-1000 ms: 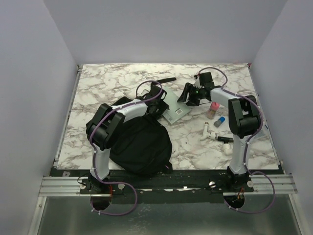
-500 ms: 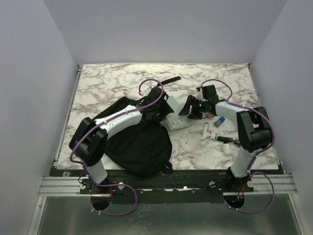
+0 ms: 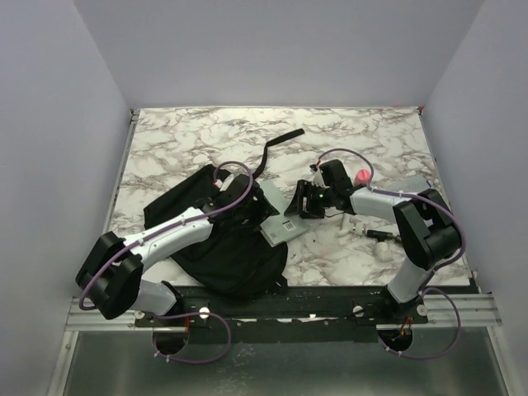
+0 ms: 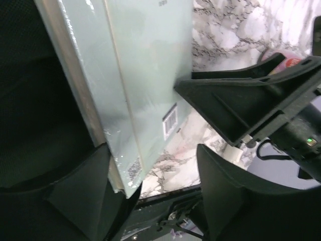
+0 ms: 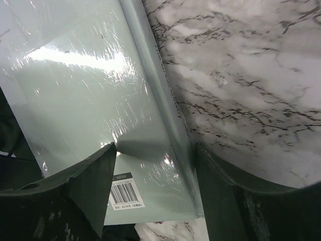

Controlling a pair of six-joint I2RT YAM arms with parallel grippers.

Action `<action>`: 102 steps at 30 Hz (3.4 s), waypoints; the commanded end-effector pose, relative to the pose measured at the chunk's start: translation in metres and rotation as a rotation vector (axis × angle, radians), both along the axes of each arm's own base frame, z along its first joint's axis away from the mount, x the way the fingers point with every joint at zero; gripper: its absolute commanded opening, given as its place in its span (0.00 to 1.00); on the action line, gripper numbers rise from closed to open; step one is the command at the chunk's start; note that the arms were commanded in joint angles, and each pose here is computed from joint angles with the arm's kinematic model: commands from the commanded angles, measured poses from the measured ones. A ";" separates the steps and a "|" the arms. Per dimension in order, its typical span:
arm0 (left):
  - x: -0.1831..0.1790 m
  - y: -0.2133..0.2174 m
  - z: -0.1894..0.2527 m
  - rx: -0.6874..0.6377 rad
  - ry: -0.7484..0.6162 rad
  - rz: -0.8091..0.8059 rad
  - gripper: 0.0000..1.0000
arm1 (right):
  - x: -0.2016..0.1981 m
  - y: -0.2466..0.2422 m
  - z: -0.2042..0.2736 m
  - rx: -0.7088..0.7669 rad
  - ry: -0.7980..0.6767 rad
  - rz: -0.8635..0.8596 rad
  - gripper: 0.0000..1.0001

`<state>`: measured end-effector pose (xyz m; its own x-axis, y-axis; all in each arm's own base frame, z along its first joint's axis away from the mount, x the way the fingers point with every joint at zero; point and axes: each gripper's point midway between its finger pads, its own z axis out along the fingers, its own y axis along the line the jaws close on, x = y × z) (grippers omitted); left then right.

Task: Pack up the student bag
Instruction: Pick up the book from the center of the board.

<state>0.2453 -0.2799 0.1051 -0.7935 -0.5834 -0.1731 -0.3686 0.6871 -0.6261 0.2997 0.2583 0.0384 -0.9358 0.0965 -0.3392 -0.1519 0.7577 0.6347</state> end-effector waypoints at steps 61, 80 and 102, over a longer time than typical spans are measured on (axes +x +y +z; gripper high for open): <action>-0.014 0.049 0.238 -0.645 -0.741 -0.168 0.00 | -0.064 -0.013 0.244 0.785 -0.183 -0.347 1.00; -0.025 0.045 0.308 -0.974 -0.875 -0.145 0.00 | -0.102 0.047 0.310 1.166 -0.240 -0.289 0.72; -0.057 0.019 0.185 -0.741 -0.684 -0.387 0.54 | -0.069 0.007 0.271 0.765 -0.368 -0.579 0.01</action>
<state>0.2212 -0.2520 0.3048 -0.7680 -0.6094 -0.1971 0.2655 -0.0228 -0.9639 0.2132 0.3012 0.2965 -0.6849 0.7164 -0.1332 -0.1607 0.0299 0.9866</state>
